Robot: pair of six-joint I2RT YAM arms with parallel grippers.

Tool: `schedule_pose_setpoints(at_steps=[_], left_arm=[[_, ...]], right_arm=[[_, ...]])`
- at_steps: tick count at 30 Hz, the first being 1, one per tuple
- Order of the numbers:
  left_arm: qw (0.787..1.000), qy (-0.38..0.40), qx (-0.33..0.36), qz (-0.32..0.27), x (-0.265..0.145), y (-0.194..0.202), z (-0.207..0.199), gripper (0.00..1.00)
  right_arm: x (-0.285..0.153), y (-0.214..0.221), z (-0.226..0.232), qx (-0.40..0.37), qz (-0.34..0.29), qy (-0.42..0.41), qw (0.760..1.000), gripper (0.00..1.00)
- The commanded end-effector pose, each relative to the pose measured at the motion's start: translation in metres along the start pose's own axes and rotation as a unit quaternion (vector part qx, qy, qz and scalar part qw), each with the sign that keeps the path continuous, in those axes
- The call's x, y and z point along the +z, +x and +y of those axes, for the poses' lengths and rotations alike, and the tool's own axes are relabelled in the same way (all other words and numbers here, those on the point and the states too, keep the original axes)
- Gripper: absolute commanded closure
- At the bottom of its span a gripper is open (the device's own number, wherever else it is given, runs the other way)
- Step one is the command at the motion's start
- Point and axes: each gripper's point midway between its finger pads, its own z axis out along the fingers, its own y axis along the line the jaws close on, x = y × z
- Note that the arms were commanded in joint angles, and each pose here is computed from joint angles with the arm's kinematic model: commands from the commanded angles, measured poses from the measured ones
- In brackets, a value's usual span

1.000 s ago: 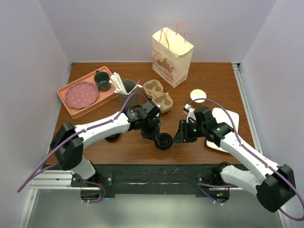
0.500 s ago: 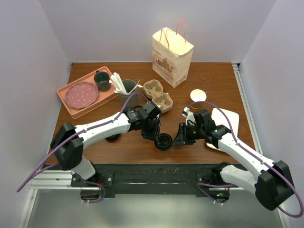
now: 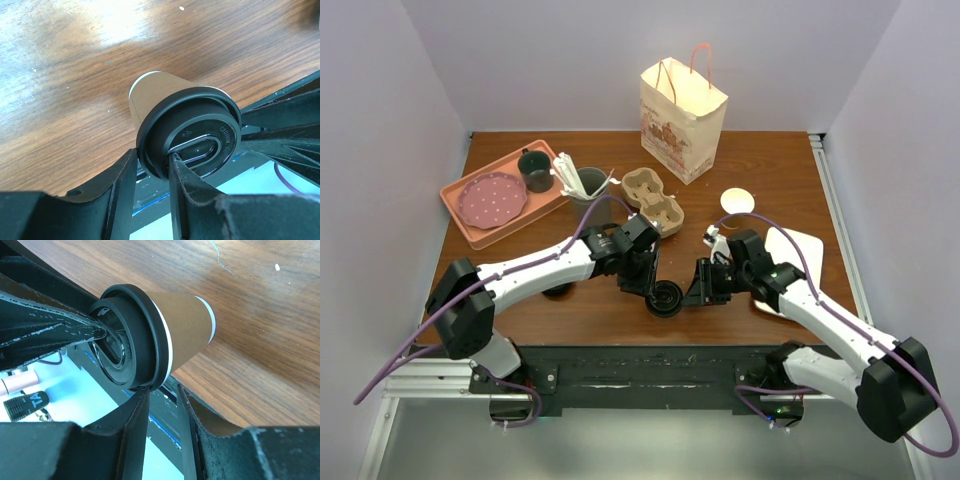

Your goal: Pack the takeout coffee

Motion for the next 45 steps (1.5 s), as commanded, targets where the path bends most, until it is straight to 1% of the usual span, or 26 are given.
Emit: schedule_pose_setpoints(at_steps=[1,3,4,7,9,10,11,12,13,17,20,21,25,27,28,31,32,34,37,41,45], left_arm=[[0.998,-0.065,-0.010,0.023,0.019,0.019,0.028,0.66],[0.998,-0.064,-0.010,0.023,0.019,0.019,0.028,0.66],[0.998,-0.065,-0.010,0.022,0.019,0.019,0.028,0.66],[0.997,-0.068,-0.013,0.023,0.020,0.020,0.029,0.66],[0.997,-0.069,-0.016,0.024,0.020,0.021,0.030,0.66],[0.997,-0.070,-0.016,0.023,0.020,0.020,0.030,0.66],[0.997,-0.073,-0.017,0.024,0.019,0.021,0.031,0.66],[0.997,-0.074,-0.017,0.025,0.020,0.022,0.032,0.66],[0.997,-0.075,-0.017,0.025,0.019,0.022,0.032,0.66],[0.996,-0.085,-0.018,0.030,0.018,0.025,0.036,0.66],[0.995,-0.089,-0.016,0.035,0.018,0.027,0.039,0.66],[0.995,-0.099,-0.014,0.028,0.019,0.025,0.043,0.65],[0.993,-0.110,-0.007,0.031,0.024,0.024,0.046,0.65],[0.993,-0.114,-0.001,0.033,0.024,0.023,0.047,0.65],[0.993,-0.117,0.001,0.032,0.025,0.021,0.047,0.66],[0.991,-0.128,0.023,0.028,0.026,0.016,0.050,0.66],[0.990,-0.137,0.031,0.030,0.025,0.016,0.054,0.66],[0.988,-0.148,0.045,0.026,0.025,0.013,0.058,0.66],[0.986,-0.153,0.057,0.022,0.026,0.009,0.059,0.66],[0.986,-0.154,0.062,0.020,0.026,0.006,0.059,0.66],[0.986,-0.154,0.064,0.016,0.025,0.004,0.057,0.66]], right_arm=[[0.005,-0.010,0.009,0.002,-0.008,-0.017,1.000,0.67],[0.008,-0.008,0.004,0.006,-0.006,-0.010,1.000,0.71],[0.009,-0.007,0.001,0.009,-0.006,-0.004,1.000,0.78],[0.011,-0.001,-0.020,0.020,-0.002,0.042,0.999,0.83],[0.012,0.010,-0.035,0.028,0.013,0.070,0.997,0.85],[0.012,0.012,-0.044,0.031,0.009,0.092,0.995,0.86],[0.015,0.017,-0.047,0.035,0.014,0.090,0.995,0.86],[0.015,0.018,-0.047,0.045,0.015,0.090,0.995,0.86],[0.016,0.018,-0.056,0.053,0.009,0.114,0.992,0.87],[0.016,0.020,-0.070,0.069,0.015,0.153,0.986,0.89],[0.016,0.018,-0.073,0.071,0.009,0.162,0.984,0.89],[0.016,0.019,-0.076,0.076,0.007,0.168,0.983,0.89],[0.018,0.025,-0.083,0.110,0.001,0.182,0.977,0.89],[0.016,0.019,-0.074,0.109,-0.008,0.167,0.980,0.87],[0.014,0.015,-0.068,0.106,-0.012,0.158,0.982,0.83],[-0.002,-0.016,-0.033,0.077,-0.050,0.116,0.989,0.74],[-0.010,-0.034,-0.017,0.066,-0.072,0.099,0.990,0.73],[-0.022,-0.054,0.006,0.047,-0.094,0.078,0.991,0.70],[-0.028,-0.069,0.019,0.032,-0.101,0.071,0.992,0.70],[-0.027,-0.078,0.020,0.023,-0.102,0.075,0.992,0.70],[-0.018,-0.080,0.014,0.016,-0.088,0.074,0.993,0.70]])
